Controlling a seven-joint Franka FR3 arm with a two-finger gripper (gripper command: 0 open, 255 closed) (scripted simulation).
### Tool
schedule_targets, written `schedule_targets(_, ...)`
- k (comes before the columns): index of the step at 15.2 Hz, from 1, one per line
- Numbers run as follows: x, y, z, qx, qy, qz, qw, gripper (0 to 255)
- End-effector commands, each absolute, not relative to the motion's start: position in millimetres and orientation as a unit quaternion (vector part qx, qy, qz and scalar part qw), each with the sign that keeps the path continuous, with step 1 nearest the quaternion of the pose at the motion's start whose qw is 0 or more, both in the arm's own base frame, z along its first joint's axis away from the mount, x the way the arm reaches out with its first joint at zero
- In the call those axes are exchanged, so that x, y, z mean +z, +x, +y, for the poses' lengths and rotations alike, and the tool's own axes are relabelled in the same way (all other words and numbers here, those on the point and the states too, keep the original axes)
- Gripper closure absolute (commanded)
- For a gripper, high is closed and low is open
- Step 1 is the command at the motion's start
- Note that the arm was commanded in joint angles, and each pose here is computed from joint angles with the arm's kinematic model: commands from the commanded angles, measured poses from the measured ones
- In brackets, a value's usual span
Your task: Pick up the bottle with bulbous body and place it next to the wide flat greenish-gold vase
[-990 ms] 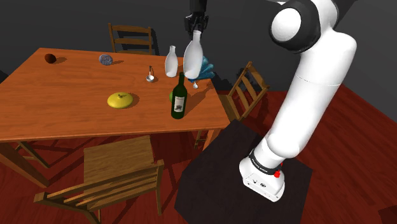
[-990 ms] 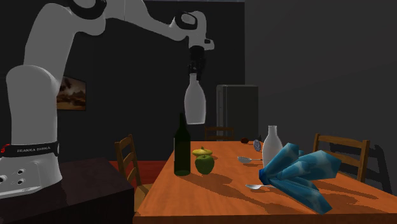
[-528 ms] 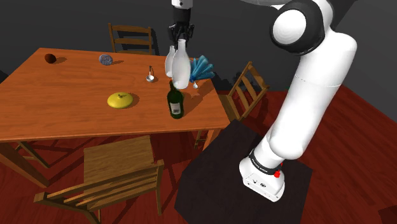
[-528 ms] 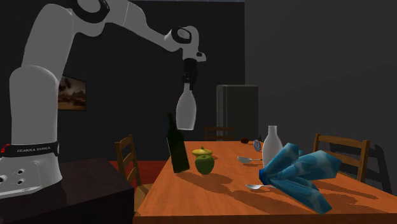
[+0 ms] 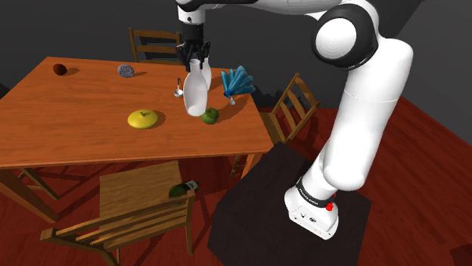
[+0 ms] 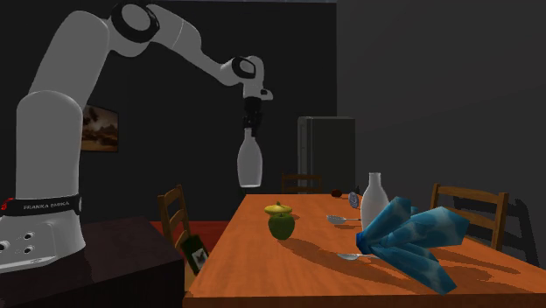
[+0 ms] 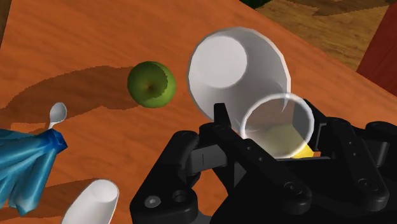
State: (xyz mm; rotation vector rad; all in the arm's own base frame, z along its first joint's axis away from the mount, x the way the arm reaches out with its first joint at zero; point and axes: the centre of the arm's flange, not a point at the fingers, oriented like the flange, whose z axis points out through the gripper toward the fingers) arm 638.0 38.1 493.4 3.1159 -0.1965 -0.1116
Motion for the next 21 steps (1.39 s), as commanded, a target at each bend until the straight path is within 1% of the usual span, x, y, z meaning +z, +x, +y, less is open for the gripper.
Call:
schedule_targets(1,480.5,643.6,63.7,-0.035,0.997,-0.063,0.009,255)
schedule_targets(8,444.8,661.0,144.0,-0.035,0.997,-0.063,0.009,255)
schedule_targets(21,376.2,661.0,144.0,-0.035,0.997,-0.063,0.009,255)
